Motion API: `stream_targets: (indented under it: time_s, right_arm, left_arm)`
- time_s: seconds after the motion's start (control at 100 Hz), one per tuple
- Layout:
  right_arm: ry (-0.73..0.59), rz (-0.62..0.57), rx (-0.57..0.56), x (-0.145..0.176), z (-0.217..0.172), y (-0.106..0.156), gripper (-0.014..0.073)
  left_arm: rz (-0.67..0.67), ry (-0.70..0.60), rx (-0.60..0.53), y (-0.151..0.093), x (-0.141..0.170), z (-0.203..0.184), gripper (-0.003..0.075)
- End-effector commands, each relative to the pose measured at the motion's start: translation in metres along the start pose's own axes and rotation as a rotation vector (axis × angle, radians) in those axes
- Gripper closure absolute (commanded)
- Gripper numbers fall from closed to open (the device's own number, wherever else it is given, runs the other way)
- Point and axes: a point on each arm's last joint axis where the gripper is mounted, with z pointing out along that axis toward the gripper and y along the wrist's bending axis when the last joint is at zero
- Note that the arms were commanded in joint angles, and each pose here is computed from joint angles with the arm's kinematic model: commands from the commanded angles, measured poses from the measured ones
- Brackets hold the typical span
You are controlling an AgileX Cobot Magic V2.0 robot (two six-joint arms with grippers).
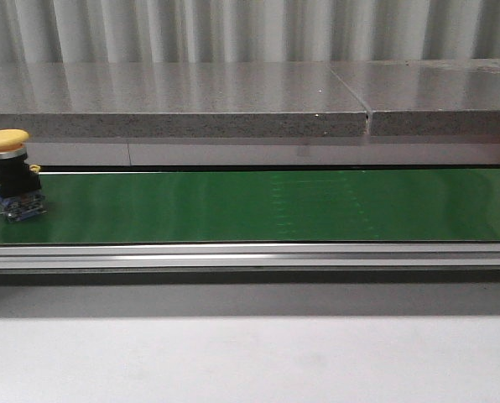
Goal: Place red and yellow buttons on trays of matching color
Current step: 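Grasp a red push button on the table with the left gripper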
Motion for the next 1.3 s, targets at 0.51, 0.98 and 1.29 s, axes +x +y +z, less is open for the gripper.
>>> stream_targets:
  time_s: [0.51,0.98,1.29]
  right_arm:
    - [-0.083,0.001,0.011,-0.013,-0.004,-0.001,0.0662]
    - [-0.083,0.001,0.011,-0.013,-0.004,-0.001,0.0662]
    - [-0.083,0.001,0.011,-0.013,-0.004,-0.001,0.0662]
  left_arm:
    - [0.153,-0.366,0.141,-0.012,-0.006,-0.128,0.0533]
    - [0.382,-0.316,0.144,-0.062,0.023,-0.132,0.0533]
    - [0.408,-0.290,0.158,-0.070,0.023,-0.126,0.0533]
